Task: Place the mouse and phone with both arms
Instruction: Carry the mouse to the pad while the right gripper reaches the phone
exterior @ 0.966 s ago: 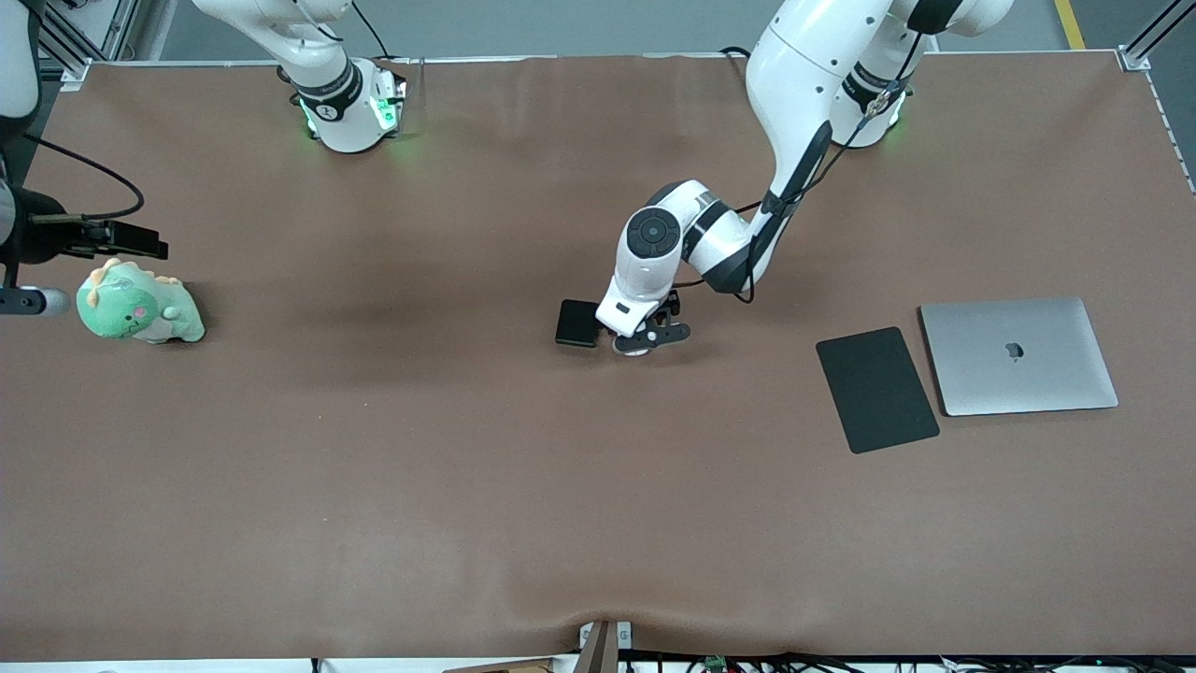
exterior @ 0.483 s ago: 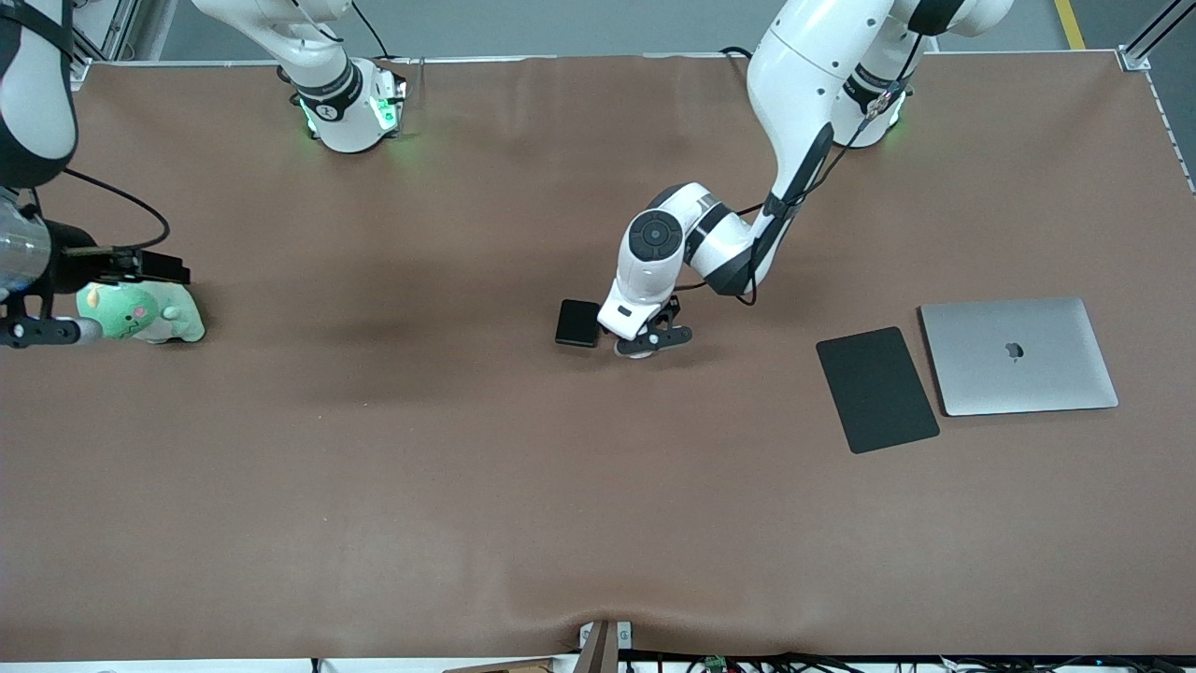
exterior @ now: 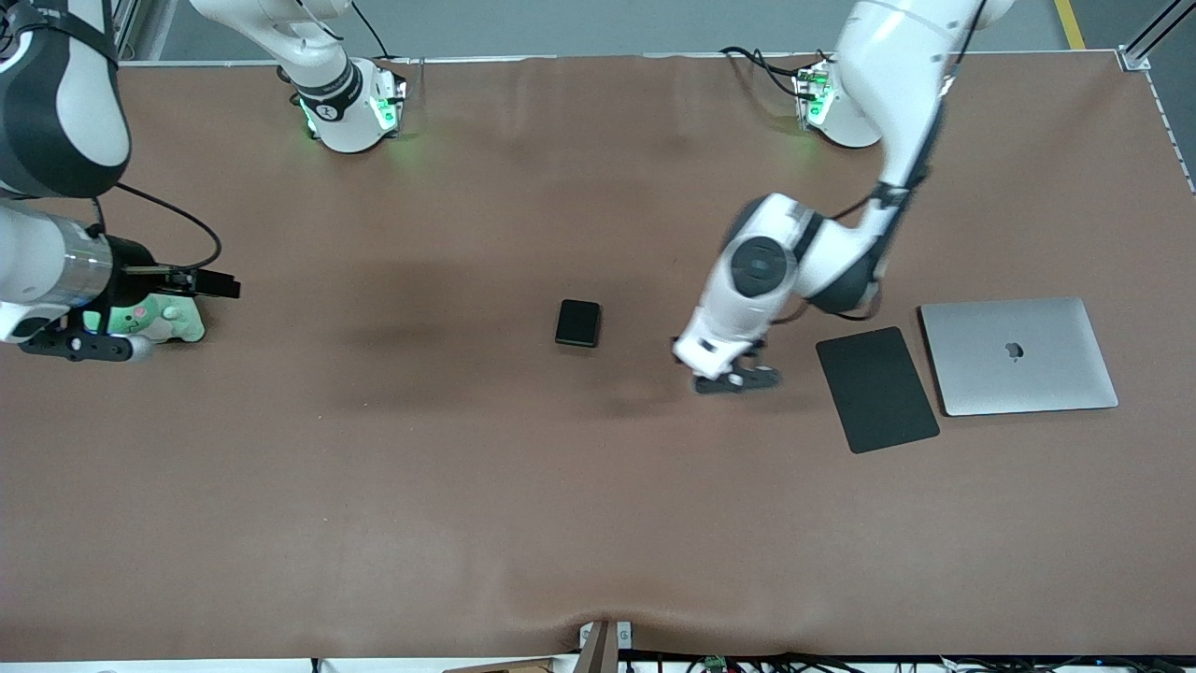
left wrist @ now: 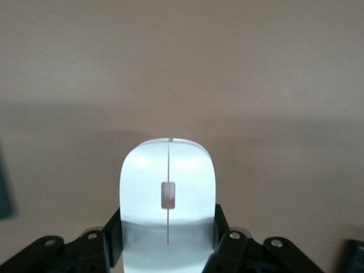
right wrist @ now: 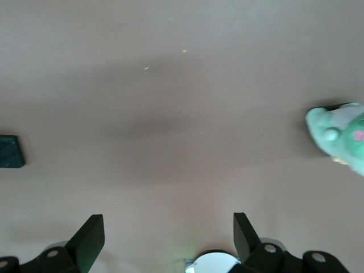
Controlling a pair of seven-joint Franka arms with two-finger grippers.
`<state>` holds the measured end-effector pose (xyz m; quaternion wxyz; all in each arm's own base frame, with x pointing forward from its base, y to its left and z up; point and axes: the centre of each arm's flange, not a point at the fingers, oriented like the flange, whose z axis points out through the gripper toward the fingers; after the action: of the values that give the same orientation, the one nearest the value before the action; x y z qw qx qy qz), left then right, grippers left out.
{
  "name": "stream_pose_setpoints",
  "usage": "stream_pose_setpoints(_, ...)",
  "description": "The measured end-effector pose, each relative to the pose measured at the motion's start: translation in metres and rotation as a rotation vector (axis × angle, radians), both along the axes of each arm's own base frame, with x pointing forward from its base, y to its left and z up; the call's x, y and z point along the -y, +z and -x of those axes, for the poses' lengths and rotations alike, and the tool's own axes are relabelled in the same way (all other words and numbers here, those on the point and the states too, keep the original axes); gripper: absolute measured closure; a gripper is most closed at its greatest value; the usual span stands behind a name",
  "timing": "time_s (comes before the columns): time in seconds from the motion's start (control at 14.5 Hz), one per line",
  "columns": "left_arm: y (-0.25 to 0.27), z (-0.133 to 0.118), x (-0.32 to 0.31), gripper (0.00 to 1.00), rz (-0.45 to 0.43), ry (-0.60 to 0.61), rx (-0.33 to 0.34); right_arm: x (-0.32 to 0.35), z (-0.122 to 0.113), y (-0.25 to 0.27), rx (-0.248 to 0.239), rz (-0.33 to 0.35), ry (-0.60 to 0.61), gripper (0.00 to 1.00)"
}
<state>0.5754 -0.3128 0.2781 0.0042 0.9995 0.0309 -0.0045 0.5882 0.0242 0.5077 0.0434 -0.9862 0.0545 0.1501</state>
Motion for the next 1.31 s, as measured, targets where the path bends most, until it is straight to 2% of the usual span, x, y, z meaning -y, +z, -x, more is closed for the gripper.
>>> stream_pose_setpoints(0.14, -0.001, -0.019, -0.056, 0.39, -0.007, -0.021, -0.012, -0.014, -0.003, -0.008, -0.009, -0.052, -0.015, 0.0)
stream_pose_setpoints(0.21, -0.006, -0.025, -0.082, 0.39, -0.012, -0.028, -0.023, -0.023, -0.004, -0.011, -0.014, -0.058, -0.028, 0.0)
stream_pose_setpoints(0.34, -0.016, -0.032, -0.125, 0.39, -0.033, -0.028, -0.041, -0.05, -0.005, -0.015, -0.013, -0.044, -0.055, 0.0)
stream_pose_setpoints(0.62, -0.029, -0.043, -0.193, 0.39, -0.073, -0.007, -0.051, -0.111, -0.005, -0.028, 0.003, -0.029, -0.021, 0.0)
stream_pose_setpoints(0.83, -0.044, -0.052, -0.237, 0.39, -0.059, -0.021, -0.035, -0.138, -0.004, -0.045, -0.015, -0.017, -0.004, 0.0)
stream_pose_setpoints(1.03, -0.064, -0.055, -0.251, 0.39, -0.05, -0.023, -0.026, -0.175, 0.002, -0.061, -0.019, 0.003, -0.013, 0.0)
stream_pose_setpoints(1.31, -0.079, -0.052, -0.243, 0.39, -0.042, -0.035, -0.032, -0.241, 0.019, -0.094, 0.01, 0.026, -0.014, 0.0)
